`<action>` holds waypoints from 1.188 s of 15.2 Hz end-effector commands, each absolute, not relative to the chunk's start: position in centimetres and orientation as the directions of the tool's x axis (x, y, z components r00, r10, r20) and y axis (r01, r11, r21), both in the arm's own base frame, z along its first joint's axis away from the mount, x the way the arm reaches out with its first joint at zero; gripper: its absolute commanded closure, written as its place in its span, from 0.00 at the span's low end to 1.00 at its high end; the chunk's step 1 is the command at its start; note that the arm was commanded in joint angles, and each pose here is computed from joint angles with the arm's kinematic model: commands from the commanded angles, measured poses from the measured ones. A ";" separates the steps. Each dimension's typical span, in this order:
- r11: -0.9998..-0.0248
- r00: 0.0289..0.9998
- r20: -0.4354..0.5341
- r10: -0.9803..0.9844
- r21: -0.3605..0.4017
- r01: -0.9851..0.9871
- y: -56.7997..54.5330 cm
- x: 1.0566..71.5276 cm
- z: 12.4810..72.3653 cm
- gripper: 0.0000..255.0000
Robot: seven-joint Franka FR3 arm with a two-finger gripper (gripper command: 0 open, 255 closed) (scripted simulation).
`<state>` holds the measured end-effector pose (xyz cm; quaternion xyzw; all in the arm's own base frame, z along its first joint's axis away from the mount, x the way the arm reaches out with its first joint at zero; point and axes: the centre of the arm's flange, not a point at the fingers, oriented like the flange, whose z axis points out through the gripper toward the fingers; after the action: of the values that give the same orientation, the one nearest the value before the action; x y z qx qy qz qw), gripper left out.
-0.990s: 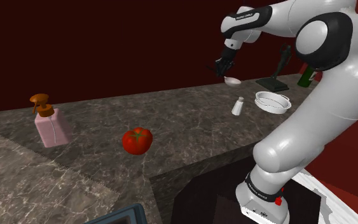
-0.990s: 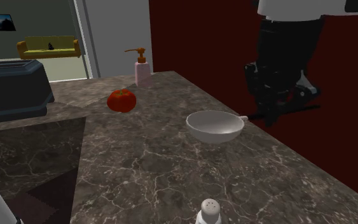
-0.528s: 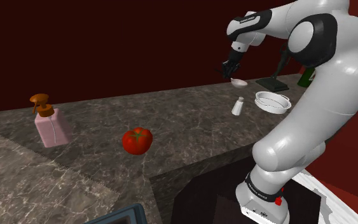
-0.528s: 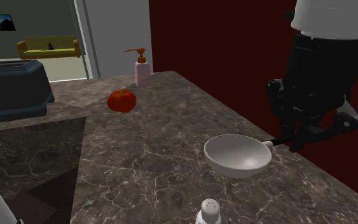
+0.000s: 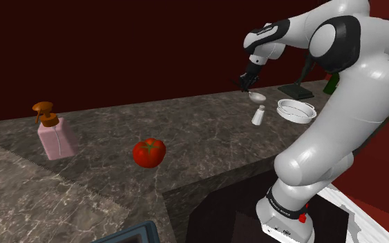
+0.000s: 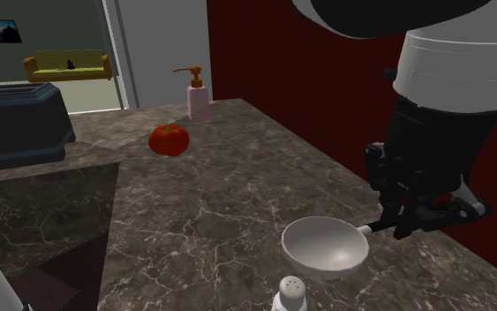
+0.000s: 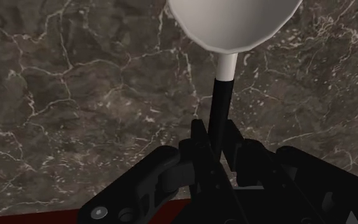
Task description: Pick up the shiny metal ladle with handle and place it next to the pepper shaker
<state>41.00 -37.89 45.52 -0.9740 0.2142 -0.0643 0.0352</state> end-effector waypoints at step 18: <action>-0.906 0.900 0.111 -0.422 -0.096 -0.413 -37.9 41.0 35.5 1.00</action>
<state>40.89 -37.87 36.15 -0.9740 0.2141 -0.0659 0.0346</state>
